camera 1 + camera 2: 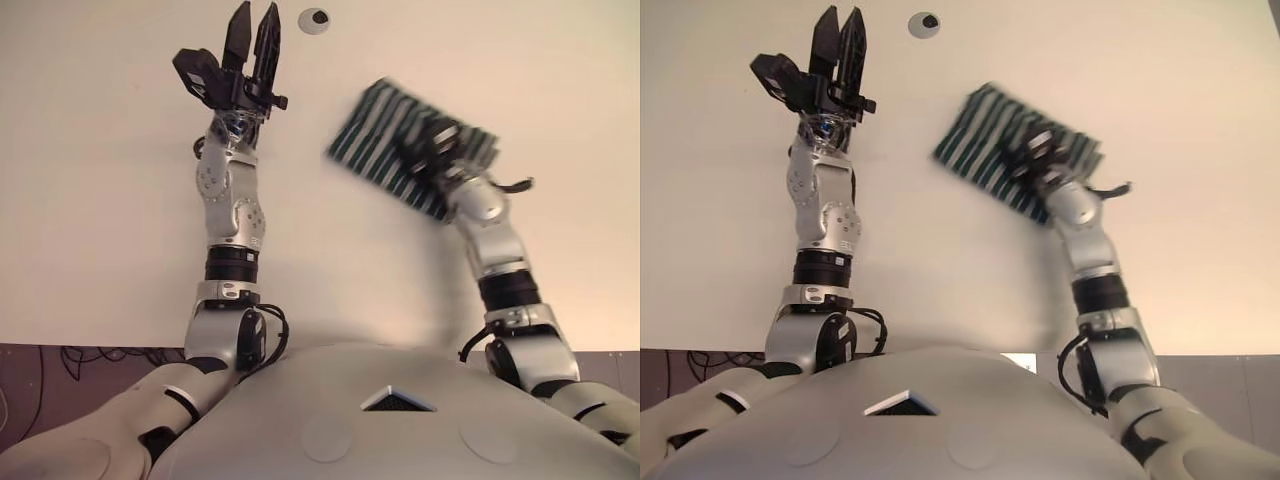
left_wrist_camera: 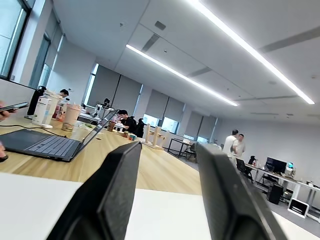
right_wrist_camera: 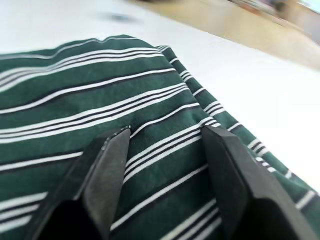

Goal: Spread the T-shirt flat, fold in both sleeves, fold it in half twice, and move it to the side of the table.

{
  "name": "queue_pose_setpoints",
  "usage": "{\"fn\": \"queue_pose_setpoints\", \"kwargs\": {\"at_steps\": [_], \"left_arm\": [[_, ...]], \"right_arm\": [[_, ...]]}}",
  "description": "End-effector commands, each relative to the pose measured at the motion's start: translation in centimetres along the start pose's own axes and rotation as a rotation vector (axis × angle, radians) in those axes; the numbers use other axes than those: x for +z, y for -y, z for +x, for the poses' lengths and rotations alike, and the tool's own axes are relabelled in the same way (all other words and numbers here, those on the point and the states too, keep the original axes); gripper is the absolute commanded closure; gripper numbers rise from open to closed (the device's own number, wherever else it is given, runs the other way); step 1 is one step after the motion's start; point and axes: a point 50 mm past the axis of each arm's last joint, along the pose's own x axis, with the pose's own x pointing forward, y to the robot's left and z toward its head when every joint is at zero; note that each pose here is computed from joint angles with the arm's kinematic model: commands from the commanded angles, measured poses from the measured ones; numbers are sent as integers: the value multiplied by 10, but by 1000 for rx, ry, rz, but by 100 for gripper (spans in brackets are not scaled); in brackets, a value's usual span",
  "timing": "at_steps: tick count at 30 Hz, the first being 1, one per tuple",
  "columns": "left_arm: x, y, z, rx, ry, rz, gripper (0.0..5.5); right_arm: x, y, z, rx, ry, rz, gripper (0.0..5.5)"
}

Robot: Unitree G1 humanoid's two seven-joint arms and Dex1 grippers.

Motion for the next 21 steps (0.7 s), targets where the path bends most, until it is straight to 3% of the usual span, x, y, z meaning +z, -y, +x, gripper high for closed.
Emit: {"fn": "queue_pose_setpoints", "kwargs": {"at_steps": [1, 5, 10, 12, 15, 21], "left_arm": [[-5, 0, -12, -29, 22, 31, 356], [-5, 11, -17, -89, 59, 77, 356], [6, -5, -21, 42, 133, 269, 356], [2, -13, -24, 122, 108, 289, 356], [-3, -13, -28, 93, 96, 327, 356], [-10, -16, -31, -6, 58, 433, 356]], "right_arm": [[-18, 44, -15, -319, -18, 116, 293], [34, 31, -13, -343, 367, 0, 293], [77, -8, -49, -233, 910, -180, 293], [69, -27, -55, -192, 947, -169, 293], [44, -53, -52, -124, 862, -105, 293], [28, -73, -61, -87, 866, -101, 293]]}}
